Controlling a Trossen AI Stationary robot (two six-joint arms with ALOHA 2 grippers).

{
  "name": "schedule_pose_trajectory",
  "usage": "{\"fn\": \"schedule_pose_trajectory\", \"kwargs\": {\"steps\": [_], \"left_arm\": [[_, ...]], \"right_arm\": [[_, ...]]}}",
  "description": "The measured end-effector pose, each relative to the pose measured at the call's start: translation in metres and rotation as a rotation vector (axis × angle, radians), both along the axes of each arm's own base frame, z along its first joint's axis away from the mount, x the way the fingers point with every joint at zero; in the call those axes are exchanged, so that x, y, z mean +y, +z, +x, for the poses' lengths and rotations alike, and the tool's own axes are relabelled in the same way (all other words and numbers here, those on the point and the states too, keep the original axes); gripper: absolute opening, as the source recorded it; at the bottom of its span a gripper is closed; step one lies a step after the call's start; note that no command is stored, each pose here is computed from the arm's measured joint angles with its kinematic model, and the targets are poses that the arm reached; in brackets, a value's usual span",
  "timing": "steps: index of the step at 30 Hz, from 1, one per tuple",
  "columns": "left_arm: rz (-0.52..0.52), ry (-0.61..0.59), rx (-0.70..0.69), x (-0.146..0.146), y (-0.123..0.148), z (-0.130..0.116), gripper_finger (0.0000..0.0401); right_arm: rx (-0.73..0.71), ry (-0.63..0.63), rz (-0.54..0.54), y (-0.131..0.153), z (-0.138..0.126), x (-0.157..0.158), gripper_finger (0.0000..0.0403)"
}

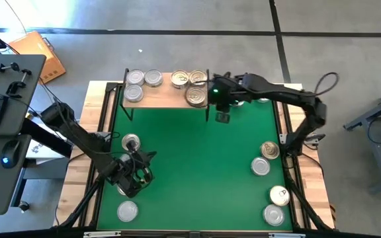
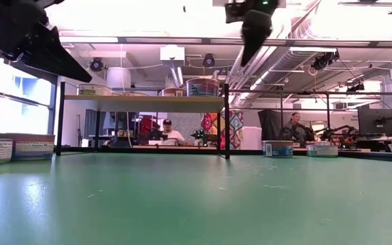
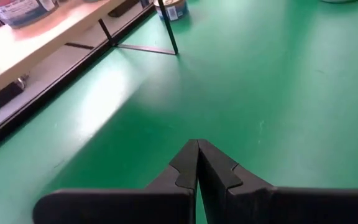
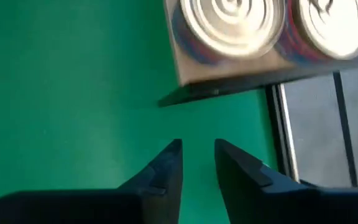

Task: Stack canned seafood by type on shelf
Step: Put the blue-pink tuna can on the shelf

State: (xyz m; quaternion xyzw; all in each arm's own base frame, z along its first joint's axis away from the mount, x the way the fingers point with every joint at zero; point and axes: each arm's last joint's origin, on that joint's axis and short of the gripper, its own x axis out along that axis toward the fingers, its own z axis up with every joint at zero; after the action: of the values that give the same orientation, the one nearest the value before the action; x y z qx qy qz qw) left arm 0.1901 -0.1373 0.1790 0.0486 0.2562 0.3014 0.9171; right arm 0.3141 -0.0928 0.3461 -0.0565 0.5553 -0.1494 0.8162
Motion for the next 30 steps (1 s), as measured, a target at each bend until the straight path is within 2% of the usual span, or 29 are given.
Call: {"fn": "schedule_pose_trajectory", "kwargs": {"steps": [4, 11, 14, 18, 21, 30], "left_arm": [[0.034, 0.006, -0.008, -0.002, -0.006, 0.003, 0.0000], [0.079, 0.009, 0.023, 0.001, -0.012, 0.015, 0.0000], [0.094, -0.006, 0.044, 0.004, -0.011, 0.022, 0.0000], [0.103, -0.030, 0.071, 0.009, -0.009, 0.032, 0.0000], [0.099, -0.050, 0.088, 0.014, -0.008, 0.040, 0.0000], [0.076, -0.077, 0.074, 0.020, -0.004, 0.053, 0.0000]], "right_arm": [[-0.053, -0.128, -0.043, -0.023, -0.030, -0.004, 0.0058], [-0.035, -0.442, -0.004, -0.104, -0.074, -0.039, 0.0010], [-0.109, -0.524, -0.028, -0.132, -0.082, -0.059, 0.0003], [-0.226, -0.607, -0.020, -0.154, -0.087, -0.080, 0.0004], [-0.242, -0.649, -0.023, -0.161, -0.090, -0.093, 0.0001], [-0.183, -0.648, 0.037, -0.185, -0.087, -0.103, 0.0000]]}}
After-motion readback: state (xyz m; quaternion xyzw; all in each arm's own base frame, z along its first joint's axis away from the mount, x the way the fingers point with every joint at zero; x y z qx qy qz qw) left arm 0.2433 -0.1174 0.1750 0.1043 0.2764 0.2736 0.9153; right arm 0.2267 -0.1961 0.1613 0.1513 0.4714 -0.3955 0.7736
